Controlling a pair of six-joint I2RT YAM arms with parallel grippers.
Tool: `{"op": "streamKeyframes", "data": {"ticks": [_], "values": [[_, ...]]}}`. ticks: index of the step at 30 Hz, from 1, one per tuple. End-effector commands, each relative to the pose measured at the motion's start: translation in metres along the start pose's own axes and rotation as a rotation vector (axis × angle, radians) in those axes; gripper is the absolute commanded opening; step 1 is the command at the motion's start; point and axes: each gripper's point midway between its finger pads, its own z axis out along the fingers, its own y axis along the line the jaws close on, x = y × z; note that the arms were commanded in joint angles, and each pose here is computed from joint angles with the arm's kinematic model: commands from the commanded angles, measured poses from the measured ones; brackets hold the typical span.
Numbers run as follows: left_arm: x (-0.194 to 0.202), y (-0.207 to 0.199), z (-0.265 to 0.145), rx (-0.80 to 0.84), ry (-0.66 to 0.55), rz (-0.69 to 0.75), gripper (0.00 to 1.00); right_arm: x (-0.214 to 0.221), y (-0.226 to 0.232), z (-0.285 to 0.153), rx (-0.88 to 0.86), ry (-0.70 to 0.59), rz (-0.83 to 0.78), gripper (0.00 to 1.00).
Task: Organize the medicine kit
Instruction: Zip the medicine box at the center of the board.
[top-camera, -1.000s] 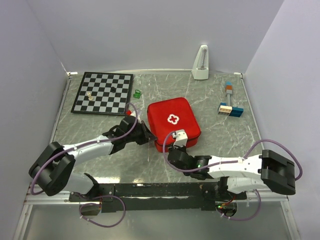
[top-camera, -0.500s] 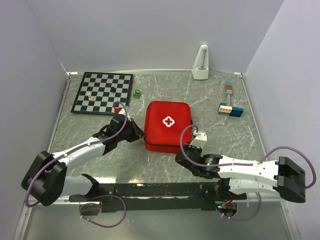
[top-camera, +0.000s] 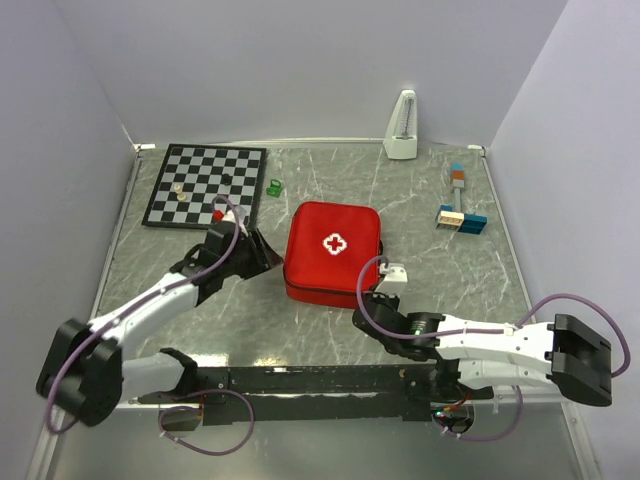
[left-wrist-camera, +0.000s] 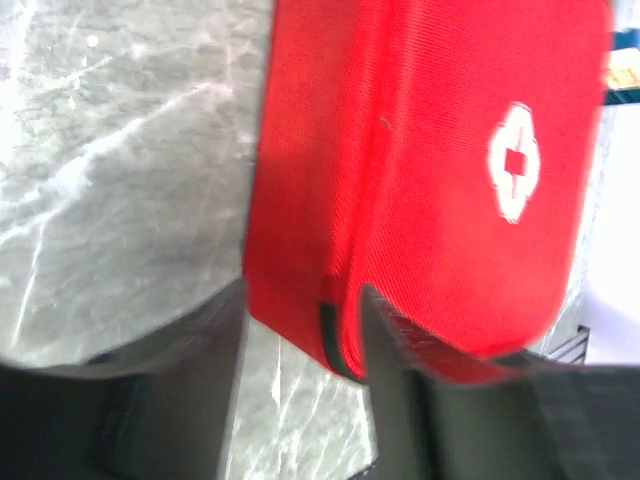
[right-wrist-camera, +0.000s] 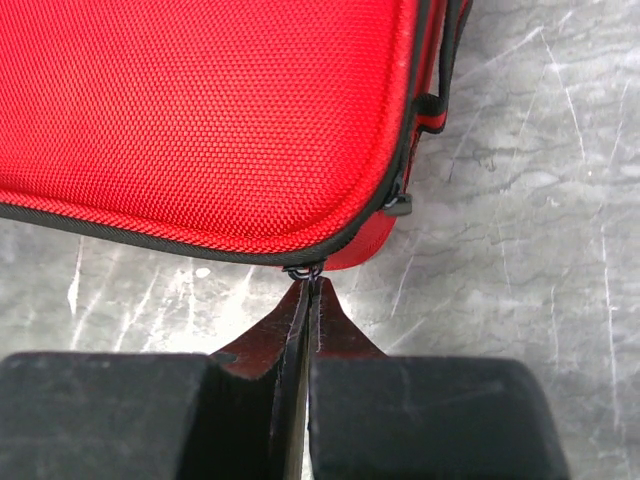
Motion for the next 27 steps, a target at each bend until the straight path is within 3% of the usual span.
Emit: {"op": "streamKeyframes", "data": {"ticks": [1, 4, 11, 24, 27], "values": [[-0.008, -0.04, -0.039, 0.1, -0.063, 0.045, 0.61, -0.002, 0.02, 0.0, -0.068, 0.004, -0.068, 0.0], [0.015, -0.065, -0.052, 0.18, -0.038, 0.019, 0.71, -0.003, 0.034, 0.001, -0.109, -0.001, -0.093, 0.0], [0.089, -0.099, -0.034, 0.233, 0.12, 0.008, 0.75, 0.0, 0.065, 0.001, -0.204, 0.007, -0.133, 0.0], [0.083, -0.092, 0.012, 0.109, -0.013, -0.126, 0.79, 0.006, 0.099, -0.012, -0.311, 0.006, -0.176, 0.0], [0.086, -0.086, 0.024, 0.07, -0.013, -0.135, 0.72, 0.01, 0.101, -0.013, -0.314, 0.016, -0.189, 0.0]]}}
